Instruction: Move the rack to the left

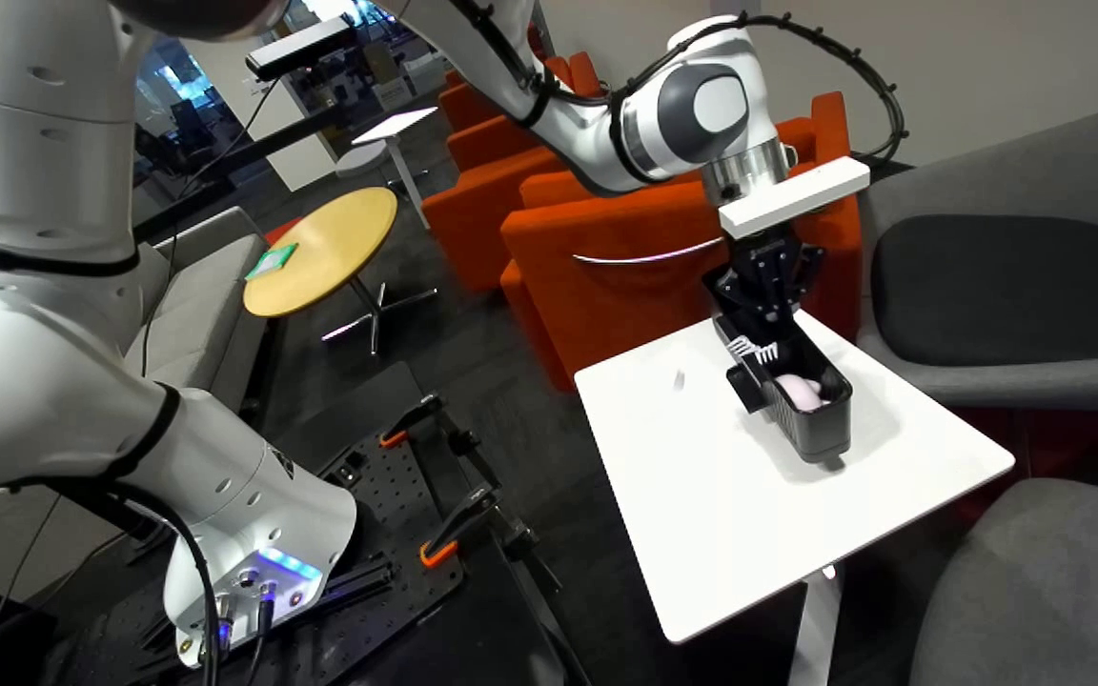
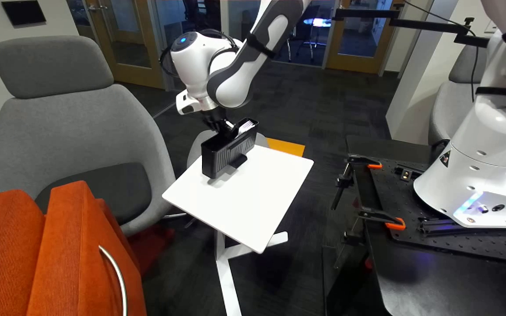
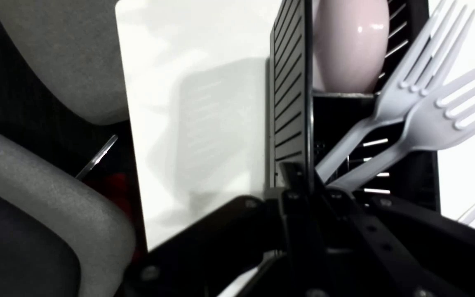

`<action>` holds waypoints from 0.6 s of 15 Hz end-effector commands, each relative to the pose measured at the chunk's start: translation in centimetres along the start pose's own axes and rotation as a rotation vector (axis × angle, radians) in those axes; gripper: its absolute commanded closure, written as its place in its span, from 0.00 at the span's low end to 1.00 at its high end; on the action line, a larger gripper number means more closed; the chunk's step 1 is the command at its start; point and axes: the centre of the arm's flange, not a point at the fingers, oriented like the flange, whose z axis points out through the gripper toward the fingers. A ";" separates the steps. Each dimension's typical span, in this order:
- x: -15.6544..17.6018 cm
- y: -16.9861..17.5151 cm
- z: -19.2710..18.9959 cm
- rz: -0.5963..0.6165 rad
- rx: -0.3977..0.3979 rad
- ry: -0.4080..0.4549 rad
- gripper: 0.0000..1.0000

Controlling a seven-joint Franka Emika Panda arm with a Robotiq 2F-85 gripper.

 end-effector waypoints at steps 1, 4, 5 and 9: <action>2.6 0.5 0.0 -0.108 -0.048 -0.043 0.99; 4.8 -0.3 0.5 -0.174 -0.055 -0.043 0.99; 5.2 -0.5 0.7 -0.196 -0.055 -0.044 0.99; 6.4 -1.4 1.6 -0.256 -0.050 -0.029 0.99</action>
